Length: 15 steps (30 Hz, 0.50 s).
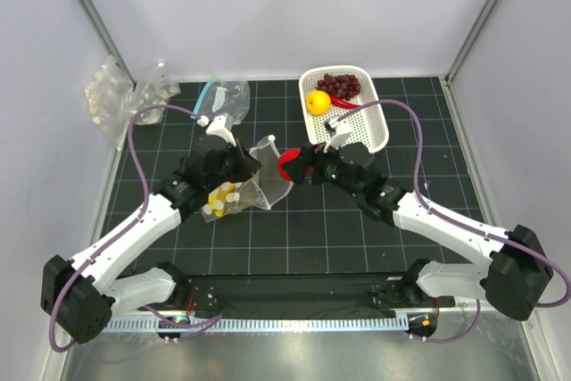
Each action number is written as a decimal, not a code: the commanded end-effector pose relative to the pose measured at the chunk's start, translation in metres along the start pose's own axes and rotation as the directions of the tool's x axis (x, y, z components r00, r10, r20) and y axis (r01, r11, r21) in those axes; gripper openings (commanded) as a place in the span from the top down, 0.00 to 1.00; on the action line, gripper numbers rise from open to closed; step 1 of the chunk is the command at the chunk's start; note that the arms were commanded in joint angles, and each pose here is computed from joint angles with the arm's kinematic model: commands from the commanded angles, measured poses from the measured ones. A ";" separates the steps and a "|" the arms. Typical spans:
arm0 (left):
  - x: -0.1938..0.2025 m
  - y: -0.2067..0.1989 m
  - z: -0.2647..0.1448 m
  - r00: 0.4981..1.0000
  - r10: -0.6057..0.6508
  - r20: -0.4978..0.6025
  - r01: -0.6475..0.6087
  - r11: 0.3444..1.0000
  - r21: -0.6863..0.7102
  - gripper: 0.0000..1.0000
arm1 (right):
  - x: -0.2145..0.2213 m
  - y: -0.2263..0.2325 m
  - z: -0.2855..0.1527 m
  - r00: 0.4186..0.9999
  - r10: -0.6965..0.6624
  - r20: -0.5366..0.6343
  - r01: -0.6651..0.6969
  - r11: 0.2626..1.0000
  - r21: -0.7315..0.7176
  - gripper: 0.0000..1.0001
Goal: Place the food in the zip-top bag and seal the zipper
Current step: Place the fake fruit in the zipper food storage bag.
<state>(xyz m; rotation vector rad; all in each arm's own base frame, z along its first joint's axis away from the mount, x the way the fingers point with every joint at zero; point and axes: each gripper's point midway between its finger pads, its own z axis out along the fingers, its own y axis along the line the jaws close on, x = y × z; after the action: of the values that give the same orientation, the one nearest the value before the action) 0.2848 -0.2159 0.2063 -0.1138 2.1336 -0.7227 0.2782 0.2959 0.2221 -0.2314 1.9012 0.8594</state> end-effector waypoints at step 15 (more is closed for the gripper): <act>-0.026 -0.053 -0.032 0.994 -0.026 0.107 -0.005 0.962 0.273 1.00 | -0.003 0.060 0.005 0.976 -0.158 0.150 0.181 0.971 -0.154 0.55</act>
<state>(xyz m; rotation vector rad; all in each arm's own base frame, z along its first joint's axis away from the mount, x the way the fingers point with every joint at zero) 0.2702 -0.2264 0.2428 -0.0555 1.9983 -0.8908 0.2458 0.3274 0.2300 -0.3915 1.7411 0.9298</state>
